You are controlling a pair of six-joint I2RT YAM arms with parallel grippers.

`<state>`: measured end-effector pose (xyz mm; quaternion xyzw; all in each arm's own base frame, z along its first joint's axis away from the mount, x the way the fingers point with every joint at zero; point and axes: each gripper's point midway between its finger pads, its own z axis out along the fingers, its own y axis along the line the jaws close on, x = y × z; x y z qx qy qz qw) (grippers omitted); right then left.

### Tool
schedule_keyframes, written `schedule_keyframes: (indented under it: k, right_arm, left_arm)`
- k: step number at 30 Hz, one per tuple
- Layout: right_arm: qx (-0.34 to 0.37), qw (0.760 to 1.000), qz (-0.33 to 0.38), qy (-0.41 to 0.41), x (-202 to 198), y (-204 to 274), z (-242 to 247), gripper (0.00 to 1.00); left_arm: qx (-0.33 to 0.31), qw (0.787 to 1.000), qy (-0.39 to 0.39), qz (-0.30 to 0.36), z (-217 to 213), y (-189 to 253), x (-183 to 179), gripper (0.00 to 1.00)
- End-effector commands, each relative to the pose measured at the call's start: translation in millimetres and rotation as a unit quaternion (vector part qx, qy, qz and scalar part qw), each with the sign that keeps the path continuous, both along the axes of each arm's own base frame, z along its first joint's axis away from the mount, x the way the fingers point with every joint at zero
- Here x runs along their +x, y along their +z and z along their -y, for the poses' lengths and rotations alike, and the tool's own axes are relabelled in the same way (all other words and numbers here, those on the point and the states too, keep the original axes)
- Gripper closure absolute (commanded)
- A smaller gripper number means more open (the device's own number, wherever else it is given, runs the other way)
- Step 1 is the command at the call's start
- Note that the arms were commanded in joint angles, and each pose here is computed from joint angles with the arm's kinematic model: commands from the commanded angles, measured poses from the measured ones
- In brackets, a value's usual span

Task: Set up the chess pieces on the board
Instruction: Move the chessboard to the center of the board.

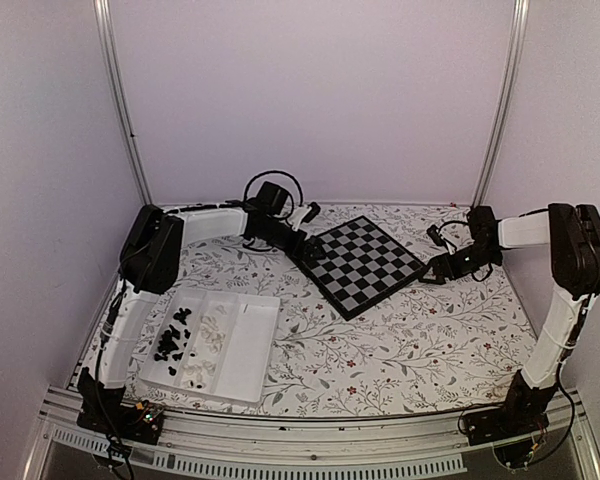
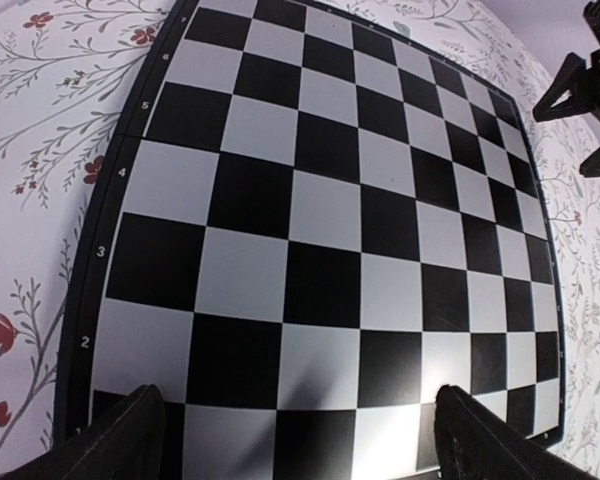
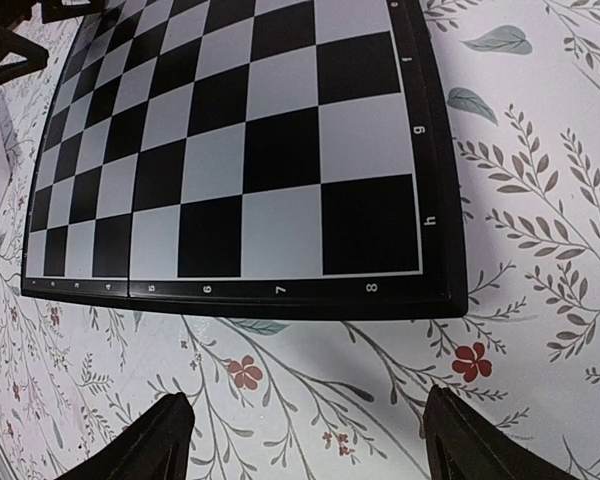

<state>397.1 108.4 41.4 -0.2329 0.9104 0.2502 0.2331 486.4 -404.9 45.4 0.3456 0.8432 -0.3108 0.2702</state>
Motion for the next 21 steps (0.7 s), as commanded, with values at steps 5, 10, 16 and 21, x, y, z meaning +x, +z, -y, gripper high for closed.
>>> schedule_keyframes:
  k: [5,10,16,21]
  right_arm:
    - [-0.002,1.000,-0.009,-0.002,3,-4,0,0.17]
    - [-0.003,1.000,-0.009,-0.003,3,-4,1,0.17]
    - [-0.001,1.000,-0.005,-0.002,5,-2,0,0.16]
    - [0.002,1.000,-0.009,0.001,7,-4,-1,0.16]
  left_arm:
    - [0.039,0.993,0.106,0.039,-32,6,40,0.01]
    - [0.023,0.993,0.111,0.018,-32,-8,54,0.01]
    - [0.002,0.999,0.041,-0.019,-13,-18,28,0.01]
    - [0.024,0.999,0.001,-0.033,-8,-28,5,0.01]
